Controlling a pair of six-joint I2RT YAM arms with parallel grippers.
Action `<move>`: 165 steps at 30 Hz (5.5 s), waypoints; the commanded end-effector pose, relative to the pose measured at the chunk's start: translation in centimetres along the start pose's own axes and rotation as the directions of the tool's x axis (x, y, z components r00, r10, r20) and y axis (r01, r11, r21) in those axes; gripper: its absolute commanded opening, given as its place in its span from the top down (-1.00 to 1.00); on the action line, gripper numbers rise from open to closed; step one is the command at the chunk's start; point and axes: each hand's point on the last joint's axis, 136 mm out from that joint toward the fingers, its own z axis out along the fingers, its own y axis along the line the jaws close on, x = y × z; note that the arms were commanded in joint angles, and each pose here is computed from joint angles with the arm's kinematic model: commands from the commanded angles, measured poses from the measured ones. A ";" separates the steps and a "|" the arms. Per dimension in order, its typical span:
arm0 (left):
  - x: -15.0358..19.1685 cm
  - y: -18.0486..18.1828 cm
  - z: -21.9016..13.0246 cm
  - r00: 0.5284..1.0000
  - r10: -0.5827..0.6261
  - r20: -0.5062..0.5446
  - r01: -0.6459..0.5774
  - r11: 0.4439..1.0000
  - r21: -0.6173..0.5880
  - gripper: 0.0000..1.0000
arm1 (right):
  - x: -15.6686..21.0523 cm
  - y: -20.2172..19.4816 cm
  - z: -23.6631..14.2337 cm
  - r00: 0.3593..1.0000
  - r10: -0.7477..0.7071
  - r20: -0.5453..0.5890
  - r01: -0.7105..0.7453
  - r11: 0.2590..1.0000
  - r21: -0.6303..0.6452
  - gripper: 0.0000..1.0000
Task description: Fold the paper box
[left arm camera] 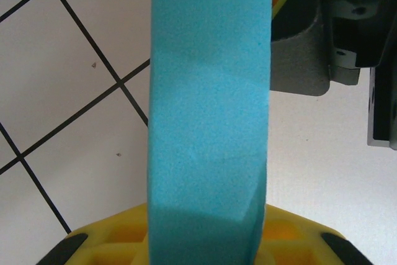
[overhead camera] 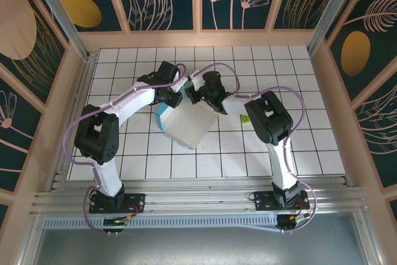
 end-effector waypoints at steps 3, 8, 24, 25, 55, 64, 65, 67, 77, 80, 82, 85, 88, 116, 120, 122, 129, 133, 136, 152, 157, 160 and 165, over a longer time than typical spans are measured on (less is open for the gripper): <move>1.2 -1.9 0.2 0.998 0.015 -0.060 -0.011 0.997 0.070 0.56 | 1.9 -1.2 -0.5 0.996 0.030 -0.088 -0.028 0.999 0.020 0.56; 1.1 -1.9 0.0 0.998 0.015 -0.056 -0.011 0.998 0.069 0.56 | 2.9 -1.6 -0.2 0.989 0.035 -0.142 -0.030 0.999 0.037 0.58; 0.9 -2.0 -0.4 0.999 0.010 -0.047 -0.007 0.997 0.072 0.56 | 0.6 -1.3 0.6 0.996 0.019 -0.086 -0.015 0.999 0.045 0.70; 1.0 -1.9 -0.4 0.999 0.010 -0.048 -0.007 0.998 0.070 0.57 | 0.6 -1.3 0.6 0.996 0.016 -0.083 -0.013 0.999 0.038 0.78; -4.7 -0.4 -10.1 0.936 -0.163 0.312 0.165 0.986 0.022 -0.18 | -1.7 -0.1 -1.8 0.999 -0.042 0.014 0.043 0.995 -0.085 0.11; -3.9 -0.2 -16.8 0.775 -0.397 0.491 0.373 0.915 0.152 -0.50 | -0.9 0.0 0.3 1.000 -0.008 -0.010 0.006 0.991 -0.133 0.55; -3.5 -0.3 -17.0 0.764 -0.413 0.496 0.383 0.909 0.167 -0.55 | -0.8 0.2 0.2 1.000 -0.007 -0.013 0.005 0.991 -0.136 0.60; -2.7 -0.9 -17.1 0.756 -0.439 0.486 0.388 0.898 0.208 -0.67 | -0.6 0.3 0.0 1.000 -0.014 -0.022 0.011 0.990 -0.138 0.67; -0.1 -0.7 -20.6 0.681 -0.499 0.535 0.441 0.864 0.245 -0.90 | -3.3 -0.7 -4.3 0.923 -0.359 -0.140 0.355 0.933 -0.055 1.00; 0.5 0.1 -22.7 0.623 -0.528 0.577 0.481 0.841 0.249 -0.91 | -5.5 -2.0 -7.4 0.785 -0.565 -0.252 0.582 0.813 -0.012 1.00; 0.9 0.7 -24.1 0.577 -0.543 0.610 0.504 0.824 0.257 -0.92 | -6.2 -2.6 -10.0 0.580 -0.731 -0.359 0.777 0.629 -0.026 1.00; 1.3 0.9 -25.1 0.532 -0.554 0.640 0.510 0.813 0.280 -0.93 | -2.8 -4.0 -13.6 0.010 -0.829 -0.559 0.953 0.176 -0.245 1.00; 1.0 0.5 -25.3 0.511 -0.564 0.649 0.494 0.810 0.316 -0.95 | -3.2 -4.0 -14.3 -0.128 -0.809 -0.574 0.956 0.053 -0.289 1.00; 1.8 -0.6 -20.4 0.618 -0.470 0.630 0.403 0.878 0.260 -0.97 | -1.8 6.9 -10.8 0.317 -0.803 -0.504 0.857 0.470 -0.211 0.05; 0.6 -4.1 -22.3 0.663 -0.354 0.660 0.166 0.929 0.331 -0.86 | -7.8 5.6 -14.8 0.891 -0.255 -0.375 0.393 0.848 0.357 0.08; 0.5 -6.2 -23.7 0.665 -0.293 0.687 0.033 0.931 0.365 -0.80 | -6.9 4.3 -18.8 0.953 0.144 -0.265 0.018 0.849 0.527 0.11; 2.8 -11.4 -21.3 0.768 -0.008 0.641 -0.234 0.928 0.291 -0.68 | 3.2 5.4 -27.5 0.628 0.775 -0.076 -0.631 0.564 0.532 0.22; 4.8 -13.5 -17.7 0.834 0.137 0.534 -0.309 0.918 0.248 -0.69 | 7.3 4.8 -29.5 0.462 0.886 0.035 -0.779 0.387 0.494 0.22; 5.6 -14.8 -16.1 0.855 0.188 0.483 -0.346 0.901 0.261 -0.67 | 10.5 4.6 -28.6 0.364 0.929 0.070 -0.815 0.282 0.507 0.19; 3.6 -7.5 -13.8 0.885 -0.107 0.453 0.127 0.992 -0.012 -0.60 | 14.7 0.9 -21.1 0.439 0.894 0.094 -0.757 0.311 0.575 0.32; 4.3 -3.9 -12.8 0.809 -0.348 0.475 0.392 0.920 0.006 -0.59 | 13.4 -0.9 -19.3 0.571 0.816 0.091 -0.697 0.423 0.580 0.41; 5.4 -2.6 -10.9 0.809 -0.420 0.413 0.460 0.888 0.001 -0.59 | 12.6 -2.0 -18.0 0.661 0.749 0.050 -0.615 0.502 0.608 0.57; 6.8 -0.6 -8.8 0.781 -0.511 0.360 0.568 0.820 -0.068 -0.54 | 10.9 -2.8 -14.9 0.771 0.637 -0.006 -0.519 0.633 0.574 0.72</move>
